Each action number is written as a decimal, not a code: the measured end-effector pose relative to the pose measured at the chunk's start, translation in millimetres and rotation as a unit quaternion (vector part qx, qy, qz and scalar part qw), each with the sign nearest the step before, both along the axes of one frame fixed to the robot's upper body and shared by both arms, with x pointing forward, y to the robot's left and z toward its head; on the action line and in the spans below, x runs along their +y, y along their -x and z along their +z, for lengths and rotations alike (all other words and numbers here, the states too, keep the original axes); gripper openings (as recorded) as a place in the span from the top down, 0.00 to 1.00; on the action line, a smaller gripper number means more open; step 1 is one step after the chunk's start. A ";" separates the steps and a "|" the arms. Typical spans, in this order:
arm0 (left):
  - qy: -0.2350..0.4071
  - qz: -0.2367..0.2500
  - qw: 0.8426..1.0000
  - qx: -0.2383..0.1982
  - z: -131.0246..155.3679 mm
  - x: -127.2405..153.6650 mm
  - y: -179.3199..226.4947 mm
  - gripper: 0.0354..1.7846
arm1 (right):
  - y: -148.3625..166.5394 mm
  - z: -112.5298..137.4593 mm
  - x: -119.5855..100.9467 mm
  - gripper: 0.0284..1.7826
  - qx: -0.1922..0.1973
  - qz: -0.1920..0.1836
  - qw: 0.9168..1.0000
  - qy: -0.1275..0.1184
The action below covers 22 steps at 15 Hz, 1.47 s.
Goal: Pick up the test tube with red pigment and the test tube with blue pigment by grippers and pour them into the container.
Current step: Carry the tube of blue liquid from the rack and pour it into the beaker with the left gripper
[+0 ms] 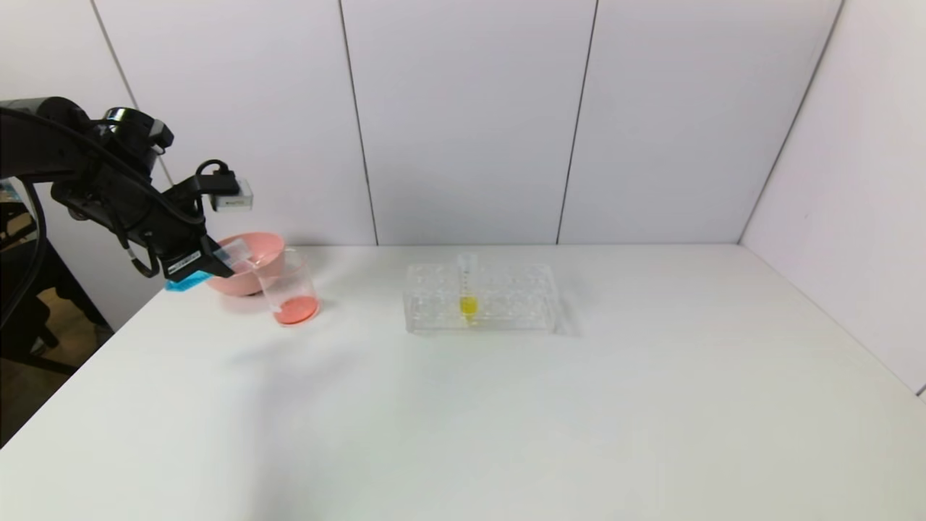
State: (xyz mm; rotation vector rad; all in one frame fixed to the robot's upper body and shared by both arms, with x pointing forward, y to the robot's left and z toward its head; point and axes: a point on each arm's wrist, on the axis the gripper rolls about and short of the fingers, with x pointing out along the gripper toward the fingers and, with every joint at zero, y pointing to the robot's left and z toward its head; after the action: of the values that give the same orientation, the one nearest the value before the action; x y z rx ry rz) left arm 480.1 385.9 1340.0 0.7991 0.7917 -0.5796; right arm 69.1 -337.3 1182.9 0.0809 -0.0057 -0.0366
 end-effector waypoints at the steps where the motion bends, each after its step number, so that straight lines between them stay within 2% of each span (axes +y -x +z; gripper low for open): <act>1: -0.002 -0.003 1.000 0.001 -1.0 -1.2 -0.8 0.76 | 0.0 0.0 0.0 0.00 0.000 0.000 1.000 0.000; 9: -0.039 -0.033 0.999 0.009 -3.6 -23.2 -3.1 0.76 | 0.0 0.0 0.0 0.00 0.000 0.000 1.000 0.000; 22: -0.139 -0.014 0.990 0.015 -4.8 -37.8 -5.6 0.76 | 0.0 0.0 0.0 0.00 0.000 0.000 1.000 0.000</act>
State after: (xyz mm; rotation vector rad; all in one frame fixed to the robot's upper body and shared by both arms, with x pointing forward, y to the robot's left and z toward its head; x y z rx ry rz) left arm 485.7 348.0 1335.2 1.0606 0.9033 -0.5130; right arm 69.1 -337.3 1182.9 0.0809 -0.0057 -0.0366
